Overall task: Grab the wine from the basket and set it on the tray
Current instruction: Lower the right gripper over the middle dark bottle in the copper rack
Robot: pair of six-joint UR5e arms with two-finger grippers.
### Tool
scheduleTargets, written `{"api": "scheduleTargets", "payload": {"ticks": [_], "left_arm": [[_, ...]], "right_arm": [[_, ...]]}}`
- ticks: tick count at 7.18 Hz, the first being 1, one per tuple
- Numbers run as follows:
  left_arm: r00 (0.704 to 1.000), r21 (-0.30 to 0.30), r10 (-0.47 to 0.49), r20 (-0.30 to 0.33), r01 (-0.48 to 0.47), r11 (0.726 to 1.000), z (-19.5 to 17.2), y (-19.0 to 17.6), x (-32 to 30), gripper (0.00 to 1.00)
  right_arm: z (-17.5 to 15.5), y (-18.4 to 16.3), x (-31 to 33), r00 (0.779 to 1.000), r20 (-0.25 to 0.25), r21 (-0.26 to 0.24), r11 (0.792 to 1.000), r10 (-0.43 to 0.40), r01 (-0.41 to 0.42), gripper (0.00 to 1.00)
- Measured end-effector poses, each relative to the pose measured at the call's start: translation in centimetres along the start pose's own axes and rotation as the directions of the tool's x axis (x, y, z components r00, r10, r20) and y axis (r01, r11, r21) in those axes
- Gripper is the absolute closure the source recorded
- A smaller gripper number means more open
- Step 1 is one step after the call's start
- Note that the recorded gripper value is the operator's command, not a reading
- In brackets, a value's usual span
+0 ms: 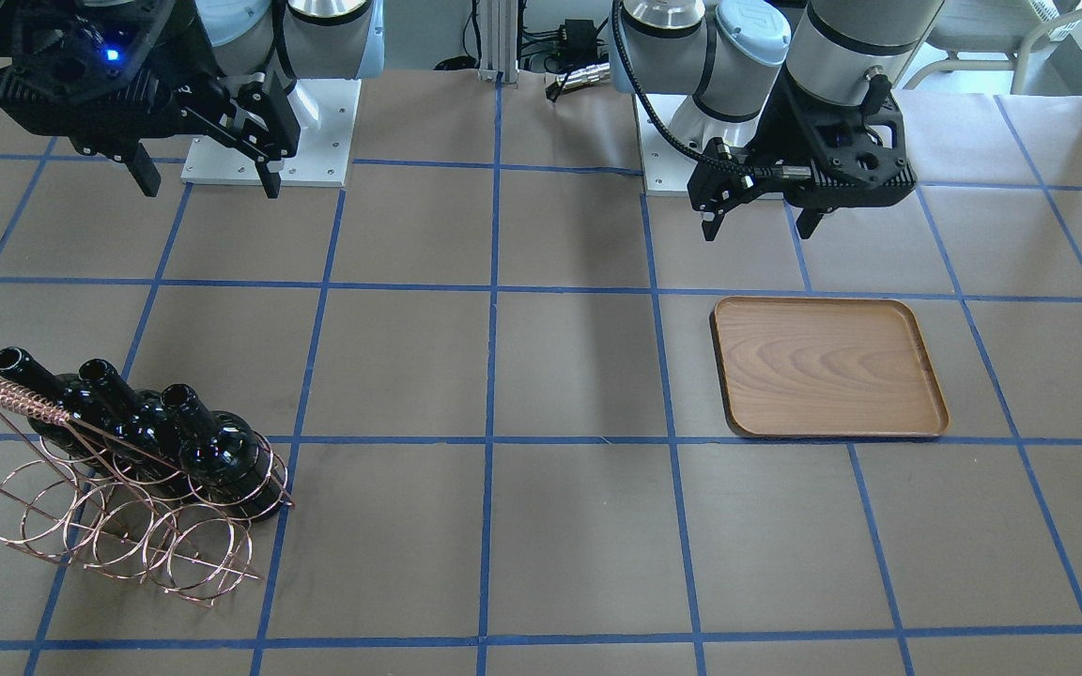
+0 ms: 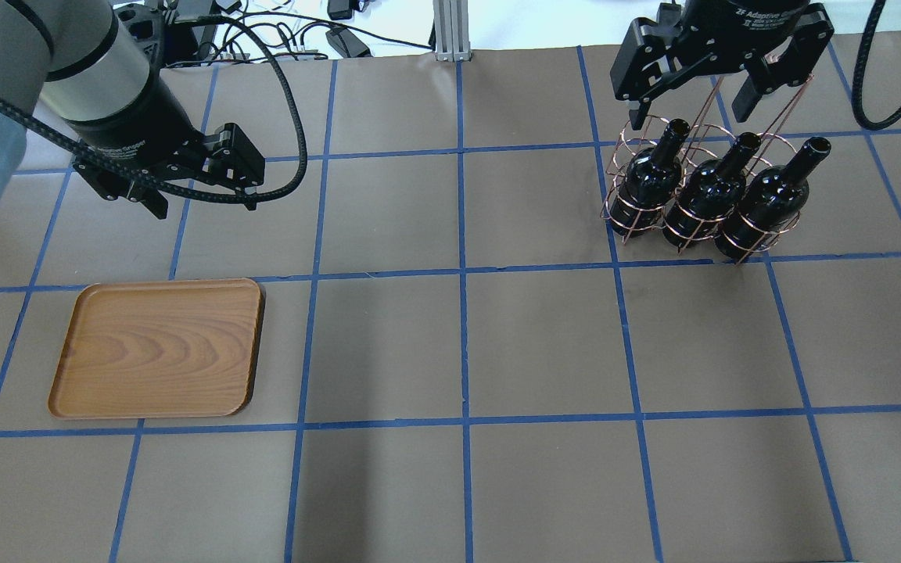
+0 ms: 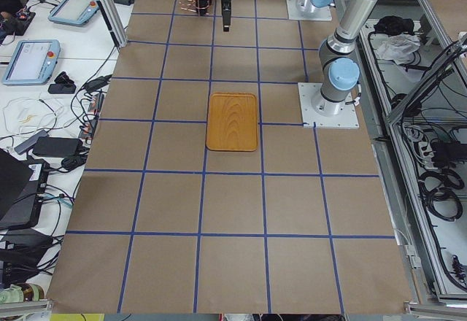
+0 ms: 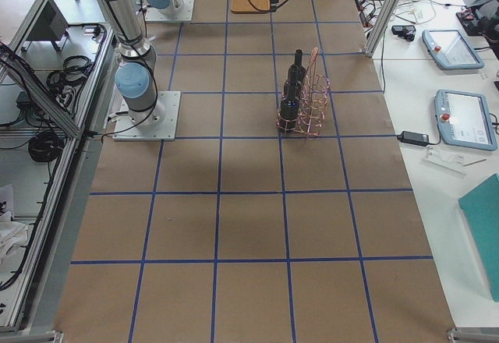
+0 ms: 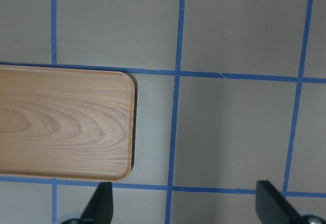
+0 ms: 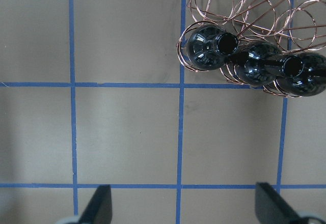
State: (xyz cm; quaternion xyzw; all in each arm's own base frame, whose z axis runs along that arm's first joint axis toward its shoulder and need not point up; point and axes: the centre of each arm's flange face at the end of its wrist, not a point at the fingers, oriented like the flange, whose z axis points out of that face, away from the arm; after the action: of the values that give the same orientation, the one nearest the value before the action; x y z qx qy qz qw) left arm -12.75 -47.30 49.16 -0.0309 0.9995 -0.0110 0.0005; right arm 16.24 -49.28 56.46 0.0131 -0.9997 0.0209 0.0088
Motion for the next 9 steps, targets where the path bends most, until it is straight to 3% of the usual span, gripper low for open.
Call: {"api": "scheduleTargets", "payload": {"ticks": [3,6,9], "left_arm": [[1.0,-0.006,-0.003,0.001,0.003,1.0,0.2,-0.1,0.0,0.0],[1.0,-0.007,-0.003,0.007,0.004,1.0,0.2,-0.1,-0.1,0.0],[1.0,-0.005,-0.005,0.012,0.005,1.0,0.1,0.1,-0.1,0.0]], "right_arm": [[0.9,-0.7,0.7,0.999,-0.001,0.006,0.999,0.041,-0.041,0.02],[4.5,-2.9,6.9,0.973,-0.049,0.025,0.974,0.224,-0.223,0.04],[9.6,-5.6,11.3,0.978,-0.06,0.007,0.979,0.201,-0.201,0.09]]}}
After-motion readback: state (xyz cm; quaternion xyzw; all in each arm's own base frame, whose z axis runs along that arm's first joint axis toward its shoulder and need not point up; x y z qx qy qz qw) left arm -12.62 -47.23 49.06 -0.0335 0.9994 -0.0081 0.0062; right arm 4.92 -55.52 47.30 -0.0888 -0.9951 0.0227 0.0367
